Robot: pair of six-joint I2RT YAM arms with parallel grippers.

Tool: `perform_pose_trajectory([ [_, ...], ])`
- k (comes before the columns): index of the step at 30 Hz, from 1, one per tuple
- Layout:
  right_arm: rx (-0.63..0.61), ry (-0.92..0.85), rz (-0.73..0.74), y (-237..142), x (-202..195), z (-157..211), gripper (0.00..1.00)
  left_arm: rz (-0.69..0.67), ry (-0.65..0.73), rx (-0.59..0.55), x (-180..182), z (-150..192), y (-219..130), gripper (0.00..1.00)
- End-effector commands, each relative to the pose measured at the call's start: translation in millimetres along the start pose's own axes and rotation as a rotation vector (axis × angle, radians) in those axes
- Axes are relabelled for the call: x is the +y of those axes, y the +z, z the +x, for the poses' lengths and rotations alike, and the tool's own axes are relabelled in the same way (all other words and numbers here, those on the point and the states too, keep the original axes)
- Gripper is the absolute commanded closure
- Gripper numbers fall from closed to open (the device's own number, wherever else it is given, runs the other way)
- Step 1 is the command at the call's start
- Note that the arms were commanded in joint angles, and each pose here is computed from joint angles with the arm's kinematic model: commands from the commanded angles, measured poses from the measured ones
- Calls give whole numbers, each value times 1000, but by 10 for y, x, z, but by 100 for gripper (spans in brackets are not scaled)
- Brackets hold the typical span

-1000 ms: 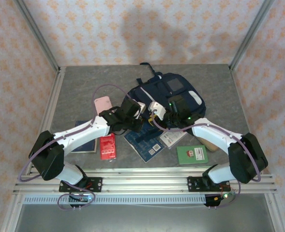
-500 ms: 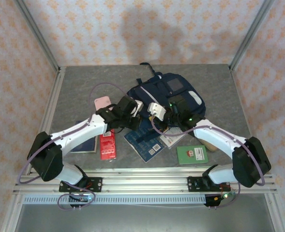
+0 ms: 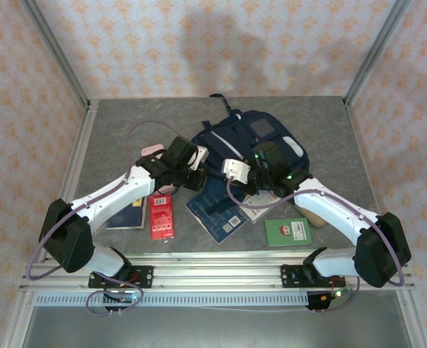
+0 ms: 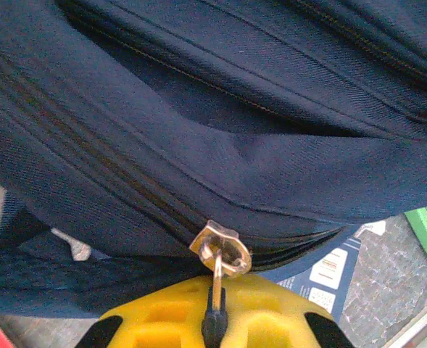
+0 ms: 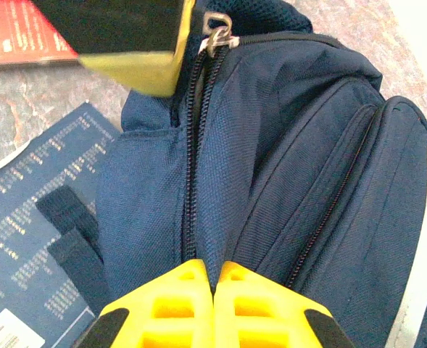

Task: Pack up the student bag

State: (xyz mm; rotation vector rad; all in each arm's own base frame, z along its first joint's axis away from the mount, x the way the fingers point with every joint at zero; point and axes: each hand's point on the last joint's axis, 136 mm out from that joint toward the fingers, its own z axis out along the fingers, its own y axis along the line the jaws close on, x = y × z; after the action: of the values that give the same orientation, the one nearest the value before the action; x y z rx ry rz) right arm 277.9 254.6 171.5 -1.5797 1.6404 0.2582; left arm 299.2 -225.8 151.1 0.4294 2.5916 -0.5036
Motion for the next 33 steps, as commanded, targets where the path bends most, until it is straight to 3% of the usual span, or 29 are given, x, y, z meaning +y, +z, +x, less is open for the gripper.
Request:
perform_pose_trajectory([
  [1,211,-72,5,-136,17,402,100,-131,-39,16,367,-9,-174,100],
  [9,351,-185,66,-243,-98,632,100,-164,-64,100,546,113,-74,100],
  [11,320,-166,95,-228,-142,577,100,-139,-81,91,506,102,-58,100],
  [12,252,-113,101,-238,-146,437,92,-110,-93,82,455,89,-49,100],
  [14,60,24,87,-314,-110,63,64,-58,-126,44,364,19,-62,100],
  [16,-153,137,75,-498,-87,-346,53,-15,-155,-2,282,-78,-99,100],
  [20,-482,450,160,-828,-291,-787,49,40,-186,-56,165,-220,-195,100],
  [21,-544,581,236,-922,-434,-772,52,52,-192,-68,140,-247,-222,100],
  [22,-551,740,343,-998,-602,-629,62,63,-196,-78,115,-263,-248,100],
  [24,-416,1115,573,-1131,-805,-76,75,80,-198,-92,69,-268,-286,100],
  [26,-248,1264,674,-1150,-742,331,97,89,-193,-107,25,-267,-319,100],
  [30,-6,1484,862,-1077,-445,1092,100,102,-176,-113,-79,-219,-324,100],
  [33,119,1661,902,-991,-196,1468,100,93,-161,-111,-120,-167,-303,100],
])
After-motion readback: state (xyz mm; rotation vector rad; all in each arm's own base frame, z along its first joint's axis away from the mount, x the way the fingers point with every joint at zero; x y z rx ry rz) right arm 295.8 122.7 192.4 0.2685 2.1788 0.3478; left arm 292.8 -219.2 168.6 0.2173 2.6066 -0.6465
